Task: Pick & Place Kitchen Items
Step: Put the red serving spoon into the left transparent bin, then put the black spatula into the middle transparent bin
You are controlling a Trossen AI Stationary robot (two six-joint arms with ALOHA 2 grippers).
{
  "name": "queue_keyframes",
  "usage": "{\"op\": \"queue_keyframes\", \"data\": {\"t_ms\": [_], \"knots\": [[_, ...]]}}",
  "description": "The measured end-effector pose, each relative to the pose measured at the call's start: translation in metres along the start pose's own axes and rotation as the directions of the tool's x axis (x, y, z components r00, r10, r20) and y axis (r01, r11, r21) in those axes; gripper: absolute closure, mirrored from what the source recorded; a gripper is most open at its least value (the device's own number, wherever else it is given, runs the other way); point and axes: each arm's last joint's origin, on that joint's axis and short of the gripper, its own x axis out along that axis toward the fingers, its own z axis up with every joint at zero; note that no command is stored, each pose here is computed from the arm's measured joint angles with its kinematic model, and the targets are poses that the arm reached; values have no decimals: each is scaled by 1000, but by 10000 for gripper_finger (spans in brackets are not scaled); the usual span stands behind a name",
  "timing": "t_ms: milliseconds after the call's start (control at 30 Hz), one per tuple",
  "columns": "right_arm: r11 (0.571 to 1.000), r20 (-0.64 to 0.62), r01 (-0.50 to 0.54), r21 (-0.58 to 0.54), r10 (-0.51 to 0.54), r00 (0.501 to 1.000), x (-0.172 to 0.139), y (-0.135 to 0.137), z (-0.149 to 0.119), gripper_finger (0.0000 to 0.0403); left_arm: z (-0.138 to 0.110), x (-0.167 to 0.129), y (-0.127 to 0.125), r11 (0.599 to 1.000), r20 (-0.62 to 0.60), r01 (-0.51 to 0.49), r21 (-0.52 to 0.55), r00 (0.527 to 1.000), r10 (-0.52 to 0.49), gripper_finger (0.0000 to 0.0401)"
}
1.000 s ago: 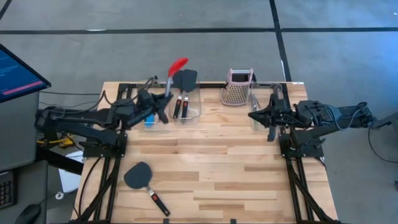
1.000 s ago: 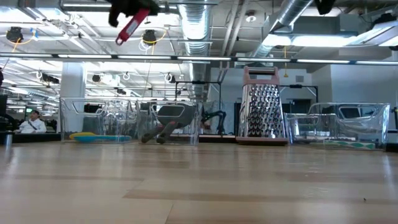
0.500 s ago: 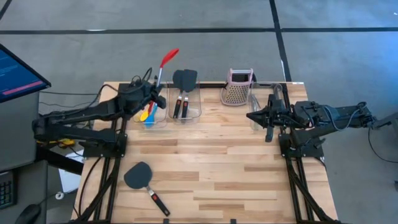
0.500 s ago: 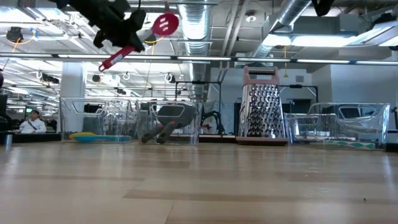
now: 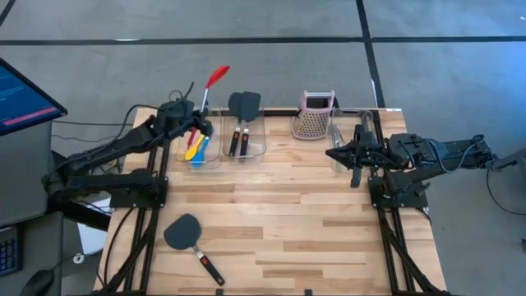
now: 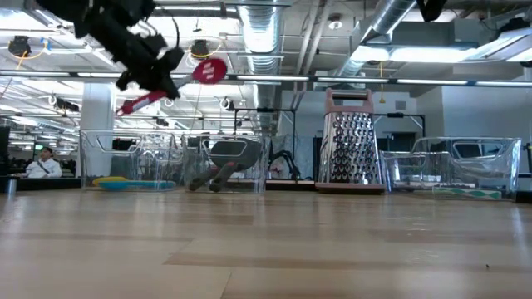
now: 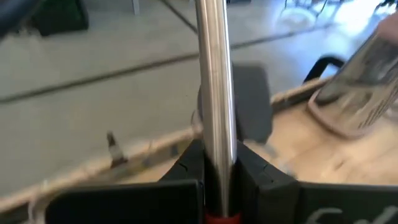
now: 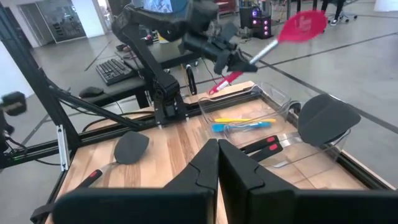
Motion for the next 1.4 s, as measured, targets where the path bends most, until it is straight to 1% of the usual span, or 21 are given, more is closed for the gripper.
{"op": "queue_keyframes", "data": {"t_ms": [67, 167, 333, 433, 500, 667, 733, 967, 1100, 1167, 1200, 1267, 1333, 1400], "knots": [[1000, 0, 0, 0, 0, 1000, 0, 0, 0, 398, -12, 5, 8, 1000, -34, 7, -12, 999, -7, 386], [1000, 0, 0, 0, 0, 1000, 0, 0, 0, 399, -31, 14, 16, 999, -52, 17, -30, 998, -19, 386], [1000, 0, 0, 0, 0, 1000, 0, 0, 0, 398, -58, 23, 31, 993, -7, -6, -115, 1000, 5, 386], [1000, 1, 0, 6, 0, 1000, 0, 0, 0, 398, -79, 26, 38, 985, -23, -31, -168, 999, 27, 386], [1000, 1, 0, 22, 0, 1000, 0, 0, 0, 400, -88, 27, 41, 981, -18, -35, -193, 999, 32, 386], [1000, 1, 0, 26, 0, 1000, 0, 0, 0, 401, -104, 27, 44, 980, -17, -35, -196, 999, 32, 382], [1000, 1, 0, 26, 0, 1000, 0, 0, 0, 401, -104, 27, 44, 980, -15, -35, -197, 999, 32, 367], [1000, 2, 0, 27, 0, 1000, 0, 0, 0, 401, -104, 27, 45, 978, -8, -65, -197, 998, 65, 291], [999, 3, 1, 38, -1, 1000, 0, 0, 0, 401, -103, 27, 45, 971, 12, -60, -231, 998, 64, 246], [999, 3, 1, 52, -1, 1000, 0, 0, 0, 401, -96, 27, 44, 968, 74, -30, -248, 996, 50, 228], [999, 3, 1, 53, -1, 1000, 0, 0, 0, 401, -92, 26, 43, 966, 120, 5, -260, 992, 27, 220], [999, 3, 1, 54, -1, 1000, 0, 0, 0, 401, -81, 24, 39, 957, 222, 118, -266, 973, -59, 211], [999, 3, 1, 54, -1, 1000, 0, 0, 0, 401, -68, 20, 34, 934, 342, 264, -242, 924, -173, 209], [999, 3, 1, 54, -1, 1000, 0, 0, 0, 401, -58, 14, 30, 899, 438, 396, -189, 853, -284, 215]]}}
